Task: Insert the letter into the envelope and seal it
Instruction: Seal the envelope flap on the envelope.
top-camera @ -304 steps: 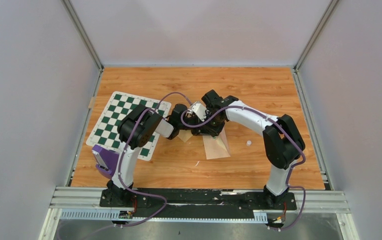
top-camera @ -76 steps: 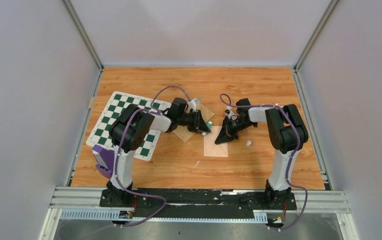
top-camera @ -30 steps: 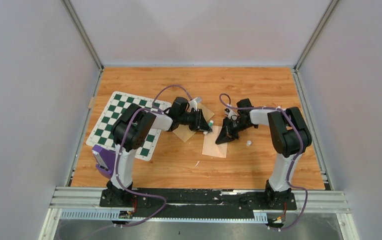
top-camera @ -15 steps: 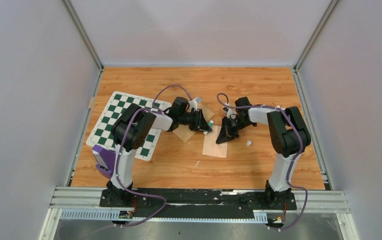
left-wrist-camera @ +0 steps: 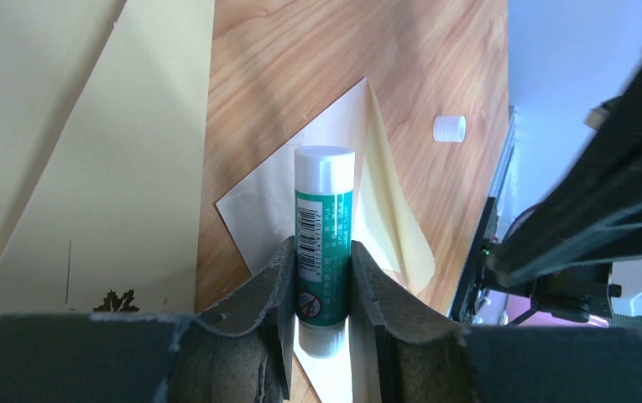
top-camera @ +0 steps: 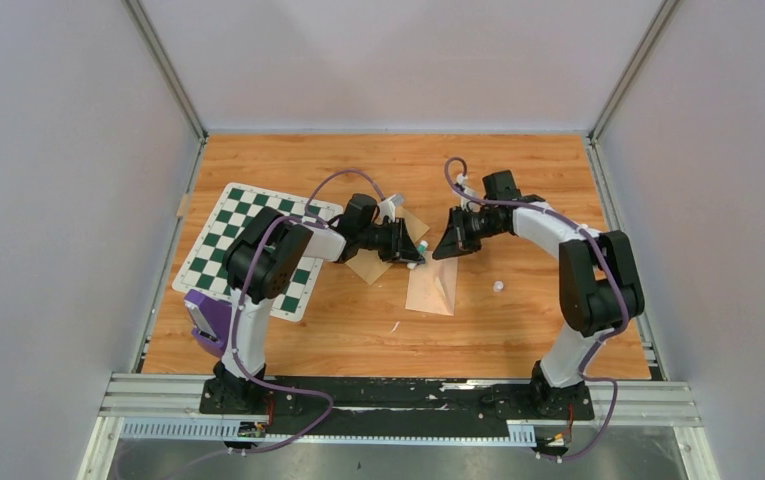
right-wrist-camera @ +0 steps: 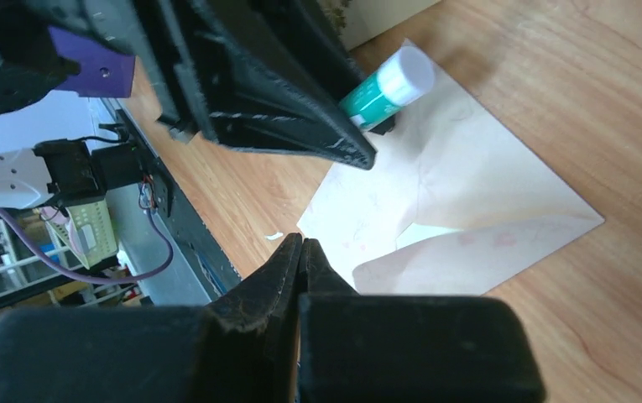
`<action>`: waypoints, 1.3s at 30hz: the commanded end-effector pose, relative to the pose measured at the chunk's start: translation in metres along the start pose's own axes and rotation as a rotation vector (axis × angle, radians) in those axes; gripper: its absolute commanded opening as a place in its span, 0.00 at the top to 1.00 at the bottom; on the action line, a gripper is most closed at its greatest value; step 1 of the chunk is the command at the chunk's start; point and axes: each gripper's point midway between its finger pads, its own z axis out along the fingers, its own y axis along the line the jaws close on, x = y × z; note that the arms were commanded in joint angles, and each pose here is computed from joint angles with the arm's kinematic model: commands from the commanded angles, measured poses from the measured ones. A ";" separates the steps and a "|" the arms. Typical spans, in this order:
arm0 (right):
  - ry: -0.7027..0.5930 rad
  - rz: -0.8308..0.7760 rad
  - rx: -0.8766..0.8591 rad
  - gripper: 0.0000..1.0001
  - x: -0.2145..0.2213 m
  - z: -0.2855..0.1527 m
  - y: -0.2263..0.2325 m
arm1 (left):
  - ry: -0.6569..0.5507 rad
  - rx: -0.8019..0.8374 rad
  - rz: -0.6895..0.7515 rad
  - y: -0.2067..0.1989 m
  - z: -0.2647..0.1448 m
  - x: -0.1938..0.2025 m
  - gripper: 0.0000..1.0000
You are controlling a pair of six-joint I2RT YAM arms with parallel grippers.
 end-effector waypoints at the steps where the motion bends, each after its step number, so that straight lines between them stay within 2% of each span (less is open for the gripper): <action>1: 0.057 0.107 0.017 1.00 0.006 0.015 -0.023 | 0.018 -0.075 -0.013 0.021 0.007 0.010 1.00; 6: 0.049 0.114 0.001 1.00 0.005 0.010 -0.023 | 0.016 -0.079 -0.006 0.020 0.005 0.010 1.00; 12: -0.098 0.040 -0.056 1.00 -0.038 -0.024 -0.003 | 0.015 -0.080 -0.009 0.021 0.005 0.011 1.00; 15: -0.134 0.021 -0.018 1.00 -0.046 -0.038 -0.002 | 0.020 -0.075 -0.016 0.022 0.007 0.010 1.00; 19: -0.068 0.078 0.050 1.00 -0.022 -0.036 -0.018 | 0.021 -0.070 -0.018 0.022 0.010 0.010 1.00; 24: 0.022 0.195 -0.028 1.00 0.016 -0.021 -0.019 | 0.018 -0.069 -0.016 0.019 0.010 0.011 1.00; 27: 0.041 0.239 -0.043 1.00 0.019 -0.012 -0.023 | 0.017 -0.072 -0.016 0.019 0.009 0.011 1.00; 35: 0.082 0.220 -0.043 1.00 0.015 0.019 -0.021 | 0.012 -0.077 -0.015 0.018 0.009 0.011 1.00; 39: 0.106 0.277 -0.025 1.00 0.023 0.029 -0.026 | 0.010 -0.080 -0.011 0.018 0.008 0.011 1.00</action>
